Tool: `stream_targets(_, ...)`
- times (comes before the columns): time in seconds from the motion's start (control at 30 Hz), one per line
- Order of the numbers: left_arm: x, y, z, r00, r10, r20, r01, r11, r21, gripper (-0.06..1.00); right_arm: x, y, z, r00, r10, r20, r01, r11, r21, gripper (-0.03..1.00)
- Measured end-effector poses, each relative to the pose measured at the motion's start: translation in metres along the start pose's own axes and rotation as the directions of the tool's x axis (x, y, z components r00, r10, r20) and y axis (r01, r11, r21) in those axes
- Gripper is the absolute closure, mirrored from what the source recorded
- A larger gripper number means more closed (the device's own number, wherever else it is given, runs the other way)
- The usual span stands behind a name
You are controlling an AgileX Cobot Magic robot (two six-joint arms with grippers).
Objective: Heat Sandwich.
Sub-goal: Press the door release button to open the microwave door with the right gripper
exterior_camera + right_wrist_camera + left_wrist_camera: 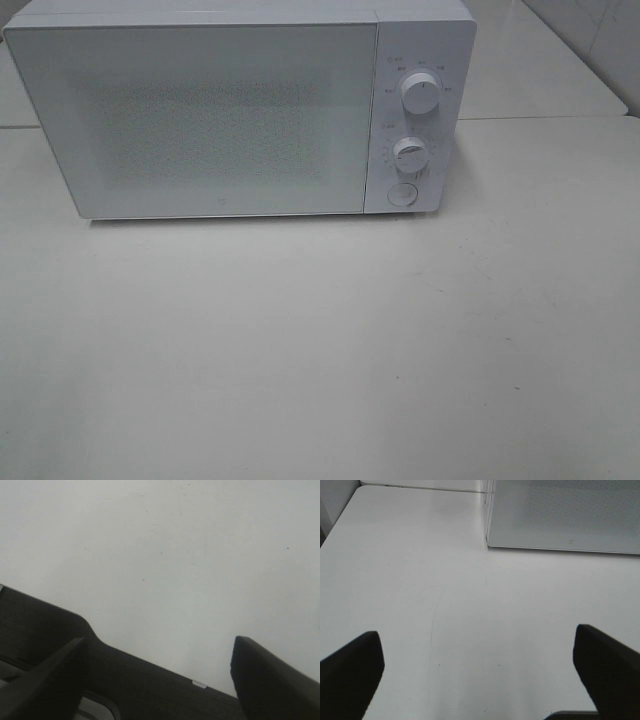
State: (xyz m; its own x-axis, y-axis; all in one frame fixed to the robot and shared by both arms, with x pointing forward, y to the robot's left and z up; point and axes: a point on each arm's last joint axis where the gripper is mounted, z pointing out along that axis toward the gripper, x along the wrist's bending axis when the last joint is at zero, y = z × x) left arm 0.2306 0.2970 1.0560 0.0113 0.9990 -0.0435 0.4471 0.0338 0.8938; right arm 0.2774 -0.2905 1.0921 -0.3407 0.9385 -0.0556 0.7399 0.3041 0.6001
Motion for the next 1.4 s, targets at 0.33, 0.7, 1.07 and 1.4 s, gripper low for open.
stream_targets(0.33,0.000,0.000,0.000,1.000,0.000,0.000,0.000,1.000,0.000,-0.02,-0.005,-0.039,-0.006,0.989,0.116,0.089,-0.105,0.988,-0.117,0.20)
stream_targets(0.7,0.000,0.000,0.000,1.000,0.000,0.000,0.000,1.000,0.000,-0.02,0.002,-0.071,-0.003,0.930,0.303,0.209,-0.220,0.913,-0.343,0.20)
stream_targets(1.07,0.000,0.000,0.000,1.000,0.000,0.000,0.000,1.000,0.000,-0.02,0.004,-0.067,0.006,0.923,0.329,0.202,-0.228,0.886,-0.404,0.20)
stream_targets(1.4,0.000,0.000,0.000,1.000,0.000,0.000,0.000,1.000,0.000,-0.02,0.004,-0.066,0.006,0.924,0.329,0.195,-0.228,0.883,-0.410,0.20)
